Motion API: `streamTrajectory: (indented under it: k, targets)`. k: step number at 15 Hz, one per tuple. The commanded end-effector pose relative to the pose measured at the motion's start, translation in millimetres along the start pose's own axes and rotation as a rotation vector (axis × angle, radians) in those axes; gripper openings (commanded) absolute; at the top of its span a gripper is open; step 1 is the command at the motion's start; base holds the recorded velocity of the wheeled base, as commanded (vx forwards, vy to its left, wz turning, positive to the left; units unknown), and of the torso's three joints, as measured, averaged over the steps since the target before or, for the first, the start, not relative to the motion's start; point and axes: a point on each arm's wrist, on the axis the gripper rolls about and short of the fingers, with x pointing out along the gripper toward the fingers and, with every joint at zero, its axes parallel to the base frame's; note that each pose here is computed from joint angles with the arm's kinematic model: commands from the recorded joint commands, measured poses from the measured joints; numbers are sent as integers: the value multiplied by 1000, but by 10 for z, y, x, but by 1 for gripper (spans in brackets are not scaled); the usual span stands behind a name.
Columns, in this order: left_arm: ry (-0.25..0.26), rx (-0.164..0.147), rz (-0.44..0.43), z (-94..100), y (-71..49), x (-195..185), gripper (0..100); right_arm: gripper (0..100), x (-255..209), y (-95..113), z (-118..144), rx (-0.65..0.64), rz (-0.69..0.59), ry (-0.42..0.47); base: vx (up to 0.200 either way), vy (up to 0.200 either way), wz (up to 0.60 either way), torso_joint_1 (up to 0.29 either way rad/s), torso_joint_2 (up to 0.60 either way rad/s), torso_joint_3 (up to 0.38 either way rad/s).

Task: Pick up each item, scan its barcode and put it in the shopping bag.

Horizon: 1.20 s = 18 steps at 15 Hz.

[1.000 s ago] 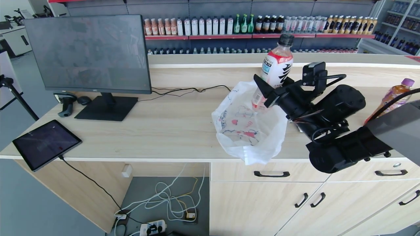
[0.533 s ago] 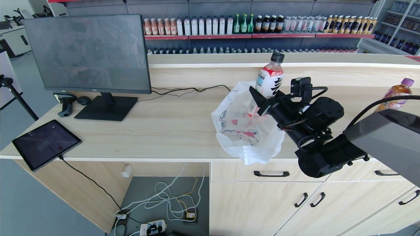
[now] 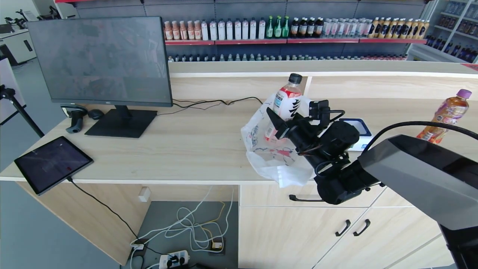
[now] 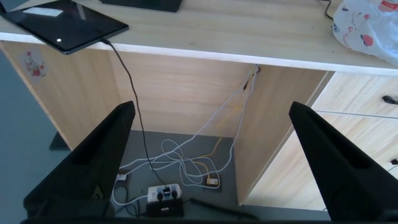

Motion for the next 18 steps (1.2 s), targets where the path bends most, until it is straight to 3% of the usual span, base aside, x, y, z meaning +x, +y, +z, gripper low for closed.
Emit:
streamTrajectory:
  k: [1, 8, 18]
  targets:
    - [0, 0, 0, 0, 0, 0, 100, 0, -7, -64, -208, 3, -10, 38, 0, 0, 0, 0, 0, 0]
    - [0, 0, 0, 0, 0, 0, 100, 0, -14, -98, -549, -10, -8, 72, 0, 0, 0, 0, 0, 0]
    - [0, 0, 0, 0, 0, 0, 100, 0, -91, -43, -768, -14, 1, 100, 0, 0, 0, 0, 0, 0]
